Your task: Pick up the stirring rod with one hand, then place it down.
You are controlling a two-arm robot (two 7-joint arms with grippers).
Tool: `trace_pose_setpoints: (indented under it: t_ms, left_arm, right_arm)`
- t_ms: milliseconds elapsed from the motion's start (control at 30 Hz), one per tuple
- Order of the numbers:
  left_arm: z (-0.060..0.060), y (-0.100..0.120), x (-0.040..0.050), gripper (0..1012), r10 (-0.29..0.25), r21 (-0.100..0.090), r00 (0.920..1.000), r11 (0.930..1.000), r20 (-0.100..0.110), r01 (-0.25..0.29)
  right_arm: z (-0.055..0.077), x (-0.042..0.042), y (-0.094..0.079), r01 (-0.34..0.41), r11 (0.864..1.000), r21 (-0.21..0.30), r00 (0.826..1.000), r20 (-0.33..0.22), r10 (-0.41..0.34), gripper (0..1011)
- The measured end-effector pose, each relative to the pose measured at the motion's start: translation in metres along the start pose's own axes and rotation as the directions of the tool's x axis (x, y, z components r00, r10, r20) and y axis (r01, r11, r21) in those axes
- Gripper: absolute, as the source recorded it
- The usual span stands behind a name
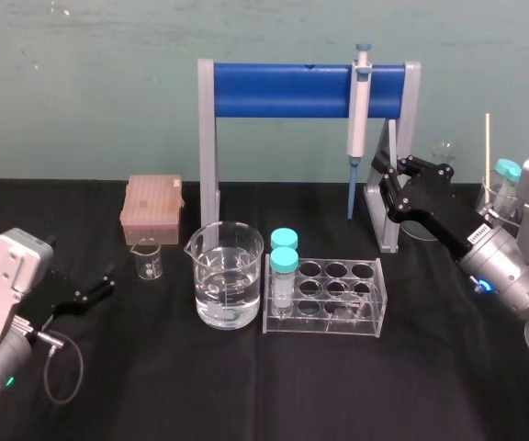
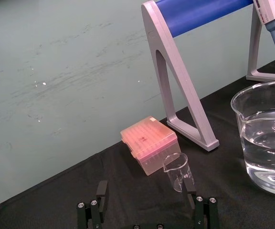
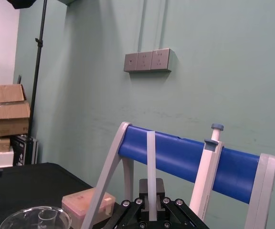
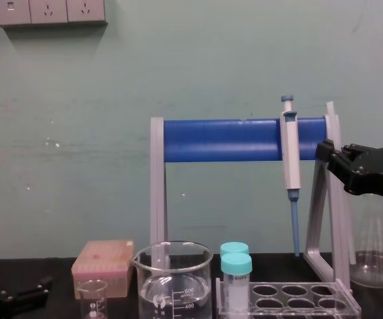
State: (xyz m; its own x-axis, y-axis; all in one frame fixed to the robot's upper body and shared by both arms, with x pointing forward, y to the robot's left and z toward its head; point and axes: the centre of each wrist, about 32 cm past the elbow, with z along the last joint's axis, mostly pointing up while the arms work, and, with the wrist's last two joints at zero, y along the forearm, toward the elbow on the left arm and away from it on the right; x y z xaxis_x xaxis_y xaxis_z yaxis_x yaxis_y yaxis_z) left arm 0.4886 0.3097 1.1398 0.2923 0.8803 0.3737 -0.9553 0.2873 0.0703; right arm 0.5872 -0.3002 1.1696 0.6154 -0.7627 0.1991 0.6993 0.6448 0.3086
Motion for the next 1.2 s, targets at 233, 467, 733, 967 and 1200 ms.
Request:
trace_pose_setpoints:
  t_ms: [233, 467, 733, 967, 1200]
  left_arm:
    - [0.0000, 0.0000, 0.0000, 1000, 0.000, 0.000, 1.0000, 1.0000, 0.000, 0.000]
    - [0.0000, 0.0000, 0.0000, 1000, 0.000, 0.000, 1.0000, 1.0000, 0.000, 0.000]
    - [0.0000, 0.0000, 0.0000, 1000, 0.000, 0.000, 1.0000, 1.0000, 0.000, 0.000]
    - [0.0000, 0.0000, 0.0000, 1000, 0.000, 0.000, 1.0000, 1.0000, 0.000, 0.000]
    - [0.0000, 0.0000, 0.0000, 1000, 0.000, 0.000, 1.0000, 1.0000, 0.000, 0.000]
  right_arm:
    - [0.0000, 0.0000, 0.0000, 0.000, 1.000, 0.000, 1.000, 0.000, 0.000, 72]
    - [0.0000, 0.0000, 0.0000, 0.000, 1.000, 0.000, 1.000, 0.000, 0.000, 72]
    - [0.0000, 0.0000, 0.0000, 0.000, 1.000, 0.000, 1.000, 0.000, 0.000, 72]
    - [0.0000, 0.0000, 0.0000, 0.000, 1.000, 0.000, 1.000, 0.000, 0.000, 72]
    - [0.0009, 0.0010, -0.0001, -0.019, 1.000, 0.003, 1.000, -0.006, 0.019, 72]
